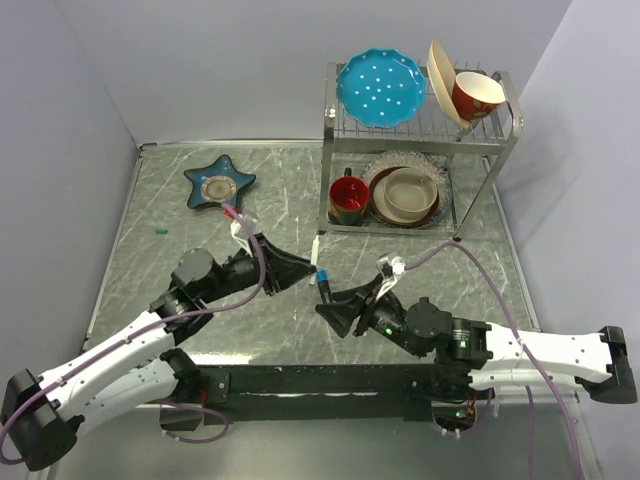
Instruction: Insert the pens into the pen caps
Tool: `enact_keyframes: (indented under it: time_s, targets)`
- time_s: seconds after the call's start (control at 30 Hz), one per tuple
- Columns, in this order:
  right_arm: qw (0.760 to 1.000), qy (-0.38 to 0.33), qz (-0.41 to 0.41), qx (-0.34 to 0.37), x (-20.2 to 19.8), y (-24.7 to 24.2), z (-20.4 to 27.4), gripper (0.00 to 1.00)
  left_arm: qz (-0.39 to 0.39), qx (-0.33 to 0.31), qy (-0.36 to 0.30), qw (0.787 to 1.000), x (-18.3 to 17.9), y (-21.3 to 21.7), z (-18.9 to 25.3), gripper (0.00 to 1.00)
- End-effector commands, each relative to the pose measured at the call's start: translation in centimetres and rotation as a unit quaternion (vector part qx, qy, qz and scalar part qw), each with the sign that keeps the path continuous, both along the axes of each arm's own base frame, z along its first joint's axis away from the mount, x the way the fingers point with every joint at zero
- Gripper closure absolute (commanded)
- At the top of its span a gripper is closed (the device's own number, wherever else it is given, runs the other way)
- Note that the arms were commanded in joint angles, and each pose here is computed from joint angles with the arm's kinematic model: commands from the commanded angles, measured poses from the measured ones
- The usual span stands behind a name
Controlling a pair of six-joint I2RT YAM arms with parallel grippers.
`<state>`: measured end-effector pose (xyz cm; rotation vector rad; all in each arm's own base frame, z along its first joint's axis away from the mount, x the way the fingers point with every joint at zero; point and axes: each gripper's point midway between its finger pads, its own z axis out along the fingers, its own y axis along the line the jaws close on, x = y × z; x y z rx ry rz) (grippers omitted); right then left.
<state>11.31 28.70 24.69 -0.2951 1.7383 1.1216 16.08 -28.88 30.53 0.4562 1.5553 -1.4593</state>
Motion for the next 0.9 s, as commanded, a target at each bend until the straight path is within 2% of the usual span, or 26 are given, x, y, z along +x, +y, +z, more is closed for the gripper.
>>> enact_keyframes:
  time_s: [0.0, 0.2, 0.4, 0.6, 0.77, 0.87]
  targets:
    - [0.997, -0.041, 0.028, 0.058, -0.4, 1.7, 5.9, 0.36, -0.026, -0.098, 0.006, 0.995, -1.5, 0.5, 3.7, 0.99]
    - [0.997, -0.049, 0.031, 0.045, -0.1, 3.0, 6.8, 0.41, -0.033, -0.122, -0.005, 0.992, -2.4, 1.2, 4.5, 0.99]
    - [0.999, -0.042, -0.003, 0.026, 1.3, 3.6, 7.0, 0.45, -0.038, -0.132, -0.009, 0.990, -3.1, 1.6, 4.6, 0.99]
    - [0.998, -0.047, -0.021, 0.026, 2.2, 3.5, 7.5, 0.56, -0.032, -0.132, -0.007, 0.991, -3.2, 1.9, 4.0, 0.99]
    - [0.998, -0.049, -0.024, 0.026, 2.5, 3.6, 7.7, 0.57, -0.032, -0.128, -0.006, 0.991, -3.1, 1.8, 3.7, 0.99]
    - [0.998, -0.049, -0.022, 0.024, 2.5, 3.8, 7.6, 0.63, -0.034, -0.131, -0.003, 0.991, -3.1, 1.7, 3.5, 0.99]
